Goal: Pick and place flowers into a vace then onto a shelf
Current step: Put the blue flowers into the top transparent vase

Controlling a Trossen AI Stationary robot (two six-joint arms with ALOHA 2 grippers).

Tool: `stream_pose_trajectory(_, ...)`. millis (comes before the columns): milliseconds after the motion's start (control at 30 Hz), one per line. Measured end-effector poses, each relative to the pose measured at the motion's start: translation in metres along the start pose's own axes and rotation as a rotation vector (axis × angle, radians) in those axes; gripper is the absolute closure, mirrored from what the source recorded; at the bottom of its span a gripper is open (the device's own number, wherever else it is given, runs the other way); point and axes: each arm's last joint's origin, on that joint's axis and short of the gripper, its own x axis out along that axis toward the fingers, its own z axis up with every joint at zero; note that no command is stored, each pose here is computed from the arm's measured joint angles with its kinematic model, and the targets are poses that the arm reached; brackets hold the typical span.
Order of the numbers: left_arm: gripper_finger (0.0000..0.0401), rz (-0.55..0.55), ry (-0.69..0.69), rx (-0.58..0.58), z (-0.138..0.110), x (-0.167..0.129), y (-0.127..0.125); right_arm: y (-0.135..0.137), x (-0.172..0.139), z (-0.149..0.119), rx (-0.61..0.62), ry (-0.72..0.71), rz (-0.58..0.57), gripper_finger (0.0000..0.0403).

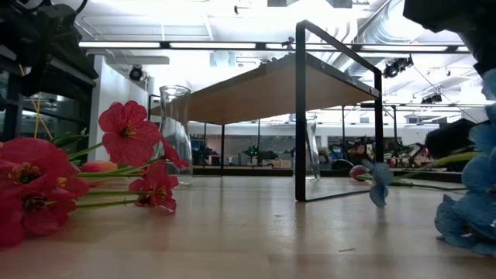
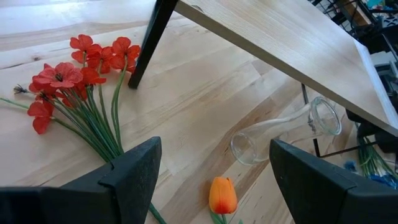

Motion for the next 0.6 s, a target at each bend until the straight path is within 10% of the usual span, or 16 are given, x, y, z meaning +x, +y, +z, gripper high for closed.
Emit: stream_pose_trajectory(600, 0.0068, -0.003, 0.003, 0.000, 0.000, 0.000, 0.000, 0.003, -0.057, 0.031, -0.124, -0.062, -0.088, 0.0403)
